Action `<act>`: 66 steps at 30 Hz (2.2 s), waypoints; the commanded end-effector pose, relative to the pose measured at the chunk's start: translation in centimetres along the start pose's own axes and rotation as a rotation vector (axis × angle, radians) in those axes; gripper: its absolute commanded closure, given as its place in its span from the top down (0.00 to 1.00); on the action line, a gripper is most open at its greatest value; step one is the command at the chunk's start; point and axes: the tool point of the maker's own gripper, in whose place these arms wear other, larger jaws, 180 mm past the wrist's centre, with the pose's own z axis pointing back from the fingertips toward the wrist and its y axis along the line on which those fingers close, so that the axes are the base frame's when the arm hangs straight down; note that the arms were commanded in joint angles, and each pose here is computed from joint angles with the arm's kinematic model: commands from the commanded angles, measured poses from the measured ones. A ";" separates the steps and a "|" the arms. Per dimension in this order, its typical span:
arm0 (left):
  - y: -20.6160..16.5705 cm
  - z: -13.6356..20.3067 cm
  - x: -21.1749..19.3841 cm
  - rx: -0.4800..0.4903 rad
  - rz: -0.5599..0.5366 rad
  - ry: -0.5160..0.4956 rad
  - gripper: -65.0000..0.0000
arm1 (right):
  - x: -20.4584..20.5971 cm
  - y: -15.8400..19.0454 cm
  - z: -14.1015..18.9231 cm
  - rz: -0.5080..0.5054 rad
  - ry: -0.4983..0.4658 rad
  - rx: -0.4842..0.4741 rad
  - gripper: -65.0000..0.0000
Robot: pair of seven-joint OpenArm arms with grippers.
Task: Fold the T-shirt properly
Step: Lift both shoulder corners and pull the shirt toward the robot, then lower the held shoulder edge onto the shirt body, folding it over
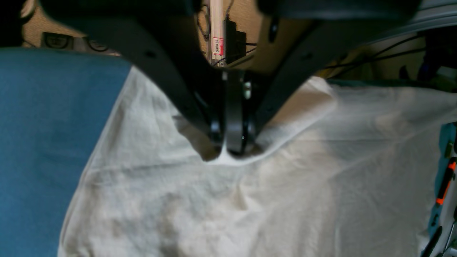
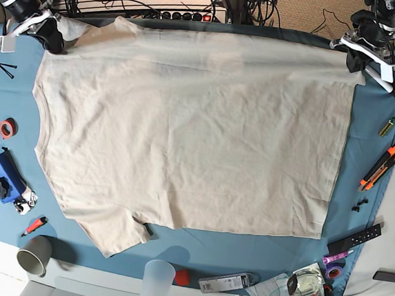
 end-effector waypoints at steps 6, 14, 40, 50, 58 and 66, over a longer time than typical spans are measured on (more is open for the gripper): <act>0.0 0.3 1.0 0.000 -0.008 -0.047 0.00 | 4.1 3.1 1.0 0.191 -0.079 0.004 0.00; -0.4 0.0 2.2 -0.009 -0.012 -0.086 0.00 | 5.8 3.3 0.9 0.257 -0.124 -0.040 0.00; -1.5 -0.9 5.6 -0.043 -0.037 -0.189 0.00 | 11.1 0.6 0.2 0.350 -0.272 -0.219 0.00; -4.0 -2.9 7.3 -0.026 -0.157 -0.238 0.00 | 10.8 -2.0 -1.4 0.224 -0.282 -0.203 0.00; -4.2 -6.0 8.2 0.029 -0.236 -0.249 0.00 | 10.9 -2.4 -3.4 0.252 -0.230 -0.198 0.00; -2.8 -7.5 10.8 0.078 -0.225 -0.283 0.00 | 12.5 -1.9 -5.1 0.352 -0.235 -0.236 0.00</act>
